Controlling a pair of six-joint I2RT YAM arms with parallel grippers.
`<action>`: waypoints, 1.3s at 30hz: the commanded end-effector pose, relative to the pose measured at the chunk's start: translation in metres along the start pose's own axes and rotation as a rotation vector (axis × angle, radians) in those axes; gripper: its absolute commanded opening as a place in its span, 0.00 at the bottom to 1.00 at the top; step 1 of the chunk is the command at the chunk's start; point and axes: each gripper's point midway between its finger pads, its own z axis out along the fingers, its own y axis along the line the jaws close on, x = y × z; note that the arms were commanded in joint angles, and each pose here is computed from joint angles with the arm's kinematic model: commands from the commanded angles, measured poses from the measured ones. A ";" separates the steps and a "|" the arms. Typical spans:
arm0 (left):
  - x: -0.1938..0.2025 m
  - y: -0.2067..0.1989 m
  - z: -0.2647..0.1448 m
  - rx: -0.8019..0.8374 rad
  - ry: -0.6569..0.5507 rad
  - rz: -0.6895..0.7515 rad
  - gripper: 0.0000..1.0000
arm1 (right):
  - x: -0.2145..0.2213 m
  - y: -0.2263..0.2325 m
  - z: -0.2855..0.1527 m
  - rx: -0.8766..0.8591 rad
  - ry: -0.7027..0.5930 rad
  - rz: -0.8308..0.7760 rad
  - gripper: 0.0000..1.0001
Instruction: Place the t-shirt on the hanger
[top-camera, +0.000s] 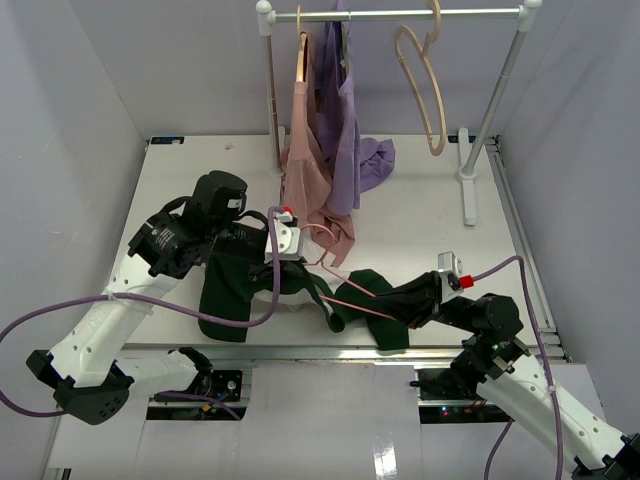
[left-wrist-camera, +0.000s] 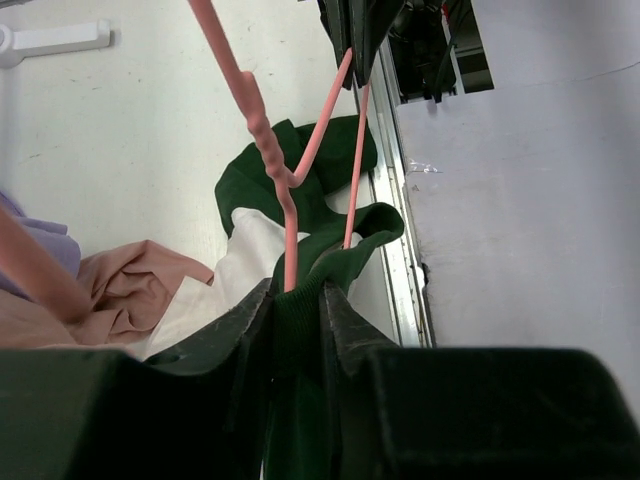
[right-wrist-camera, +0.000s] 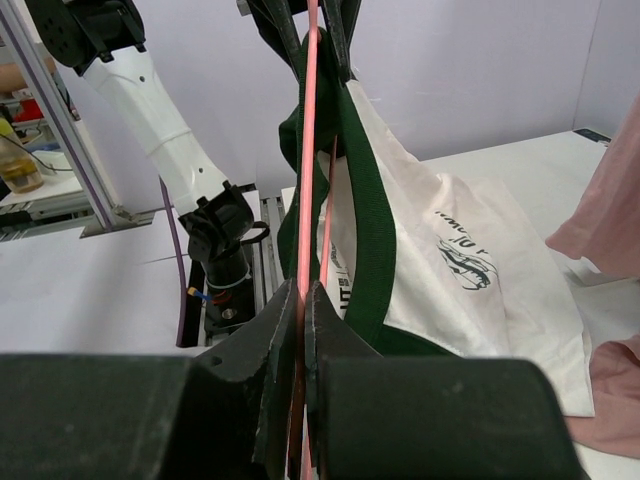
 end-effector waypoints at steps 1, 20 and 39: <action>-0.004 -0.018 0.001 0.065 -0.041 -0.027 0.28 | -0.054 0.011 0.009 -0.035 -0.143 -0.116 0.08; -0.021 -0.016 0.001 -0.015 -0.124 -0.245 0.00 | -0.054 -0.039 0.010 0.216 -0.109 -0.140 0.18; 0.016 0.026 -0.022 -0.457 -0.113 -0.295 0.00 | -0.076 -0.079 -0.014 0.544 -0.112 -0.057 0.71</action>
